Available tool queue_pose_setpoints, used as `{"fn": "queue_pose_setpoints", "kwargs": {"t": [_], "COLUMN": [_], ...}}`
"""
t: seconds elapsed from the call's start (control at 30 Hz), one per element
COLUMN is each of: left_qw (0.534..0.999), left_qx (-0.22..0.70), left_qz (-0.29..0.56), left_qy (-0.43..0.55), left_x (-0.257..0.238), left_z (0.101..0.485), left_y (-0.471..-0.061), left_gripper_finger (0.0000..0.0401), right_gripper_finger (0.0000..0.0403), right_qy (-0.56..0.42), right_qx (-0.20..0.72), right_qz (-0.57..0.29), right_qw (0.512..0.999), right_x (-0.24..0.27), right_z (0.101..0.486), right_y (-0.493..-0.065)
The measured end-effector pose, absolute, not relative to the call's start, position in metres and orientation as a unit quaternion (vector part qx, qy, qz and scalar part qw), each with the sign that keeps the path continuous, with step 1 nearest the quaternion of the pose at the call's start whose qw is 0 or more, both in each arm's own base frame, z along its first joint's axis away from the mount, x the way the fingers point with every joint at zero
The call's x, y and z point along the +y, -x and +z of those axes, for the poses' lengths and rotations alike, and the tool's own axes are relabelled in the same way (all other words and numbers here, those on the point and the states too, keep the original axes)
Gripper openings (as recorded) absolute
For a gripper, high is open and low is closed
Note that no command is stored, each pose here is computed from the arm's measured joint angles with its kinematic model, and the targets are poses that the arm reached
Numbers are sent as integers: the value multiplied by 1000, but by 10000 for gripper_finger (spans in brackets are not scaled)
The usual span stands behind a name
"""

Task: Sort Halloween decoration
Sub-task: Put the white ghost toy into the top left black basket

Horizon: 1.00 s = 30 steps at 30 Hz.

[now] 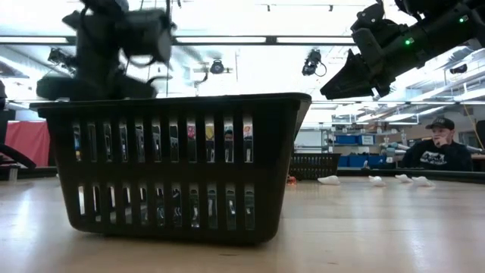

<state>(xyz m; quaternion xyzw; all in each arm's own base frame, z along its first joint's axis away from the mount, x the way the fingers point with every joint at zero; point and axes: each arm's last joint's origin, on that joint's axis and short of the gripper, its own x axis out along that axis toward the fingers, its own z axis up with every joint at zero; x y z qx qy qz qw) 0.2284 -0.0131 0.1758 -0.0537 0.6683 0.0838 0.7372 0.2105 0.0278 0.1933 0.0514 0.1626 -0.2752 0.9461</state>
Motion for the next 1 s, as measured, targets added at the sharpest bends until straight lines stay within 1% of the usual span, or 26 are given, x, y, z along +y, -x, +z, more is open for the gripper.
{"fn": "queue_pose_setpoints", "kwargs": {"t": [0.17,0.27,0.47,0.63,0.73,0.93,1.0], "left_qw": [786,796,759,761,763,765,757], "left_qx": [617,605,651,648,644,635,642], "left_qz": [34,19,14,16,23,-5,-19], "left_qy": [25,17,-2,-22,-50,-103,-121], "left_x": [-33,-43,-56,-61,-61,-60,-61], "left_z": [194,190,165,160,160,157,153], "left_y": [-249,-261,-273,-281,-280,-284,-285], "left_gripper_finger": [151,151,151,151,151,151,151], "right_gripper_finger": [169,169,169,169,169,169,169], "right_qy": [-50,-50,-52,-54,-55,-56,-57], "right_qx": [163,163,164,164,164,163,162], "right_qz": [-275,-275,-270,-269,-267,-267,-267], "right_qw": [946,946,947,948,948,948,948], "right_x": [28,28,28,28,28,28,28], "right_z": [193,193,193,193,193,193,194], "right_y": [-211,-210,-211,-211,-211,-211,-211]}}
